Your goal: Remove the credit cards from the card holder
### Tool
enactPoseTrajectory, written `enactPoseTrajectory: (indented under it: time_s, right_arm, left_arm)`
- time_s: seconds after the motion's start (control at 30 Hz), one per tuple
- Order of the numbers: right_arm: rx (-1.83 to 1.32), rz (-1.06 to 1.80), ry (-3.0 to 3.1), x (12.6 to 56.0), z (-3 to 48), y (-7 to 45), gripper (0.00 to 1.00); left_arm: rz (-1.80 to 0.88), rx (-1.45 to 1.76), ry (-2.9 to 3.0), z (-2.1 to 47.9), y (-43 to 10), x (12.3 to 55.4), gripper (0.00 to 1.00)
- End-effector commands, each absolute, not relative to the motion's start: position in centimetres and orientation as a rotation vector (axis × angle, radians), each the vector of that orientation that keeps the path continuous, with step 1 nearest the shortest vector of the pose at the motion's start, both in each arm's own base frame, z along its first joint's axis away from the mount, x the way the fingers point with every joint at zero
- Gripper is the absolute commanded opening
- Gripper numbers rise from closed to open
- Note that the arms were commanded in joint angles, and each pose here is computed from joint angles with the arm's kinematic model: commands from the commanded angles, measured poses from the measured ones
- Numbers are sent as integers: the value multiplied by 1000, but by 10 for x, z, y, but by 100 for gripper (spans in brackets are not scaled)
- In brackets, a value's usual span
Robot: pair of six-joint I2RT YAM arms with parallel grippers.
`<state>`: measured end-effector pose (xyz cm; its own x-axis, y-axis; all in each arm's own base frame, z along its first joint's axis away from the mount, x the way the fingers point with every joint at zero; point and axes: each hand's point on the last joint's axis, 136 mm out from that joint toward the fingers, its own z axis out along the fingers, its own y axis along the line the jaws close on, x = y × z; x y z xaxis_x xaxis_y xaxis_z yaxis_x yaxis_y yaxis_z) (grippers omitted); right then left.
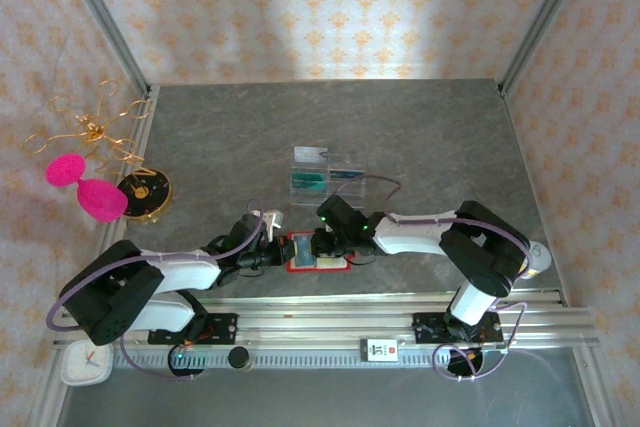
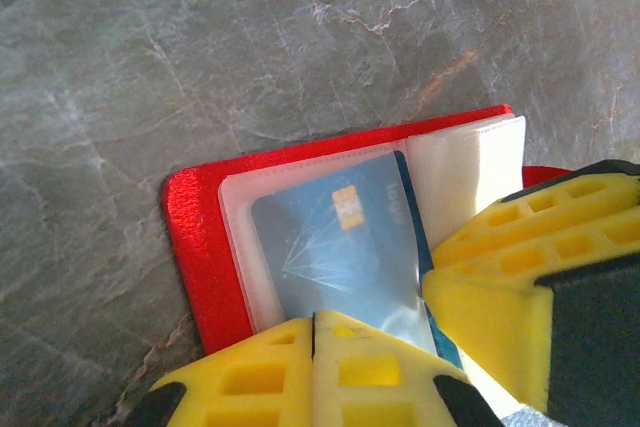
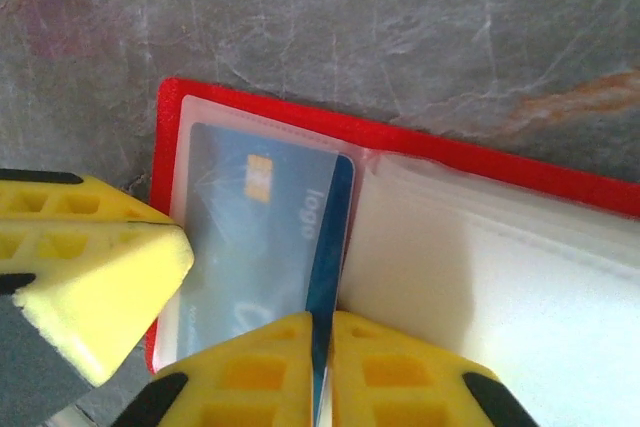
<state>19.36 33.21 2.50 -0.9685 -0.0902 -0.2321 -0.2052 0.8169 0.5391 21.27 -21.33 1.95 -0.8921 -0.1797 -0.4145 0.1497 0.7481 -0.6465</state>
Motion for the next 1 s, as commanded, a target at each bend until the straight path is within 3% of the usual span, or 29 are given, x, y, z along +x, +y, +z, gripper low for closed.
enactPoseTrajectory:
  time_s: [0.0, 0.3, 0.67, 0.73, 0.97]
  right_arm:
    - [-259, 930, 2846, 179, 11, 339, 0]
    - [-146, 784, 2817, 187, 22, 303, 0]
    - [-118, 728, 2813, 186, 30, 290, 1]
    - [-131, 743, 2796, 188, 33, 293, 10]
    - [-146, 780, 2768, 191, 36, 298, 24]
  left_arm:
    - [-872, -25, 2673, -20, -194, 181, 0]
    - [-866, -45, 2655, -15, -191, 183, 0]
    - [-901, -39, 2628, -4, -196, 186, 10]
    - [-947, -36, 2590, 9, -202, 190, 13]
    - [-1061, 13, 2424, 61, -226, 208, 10]
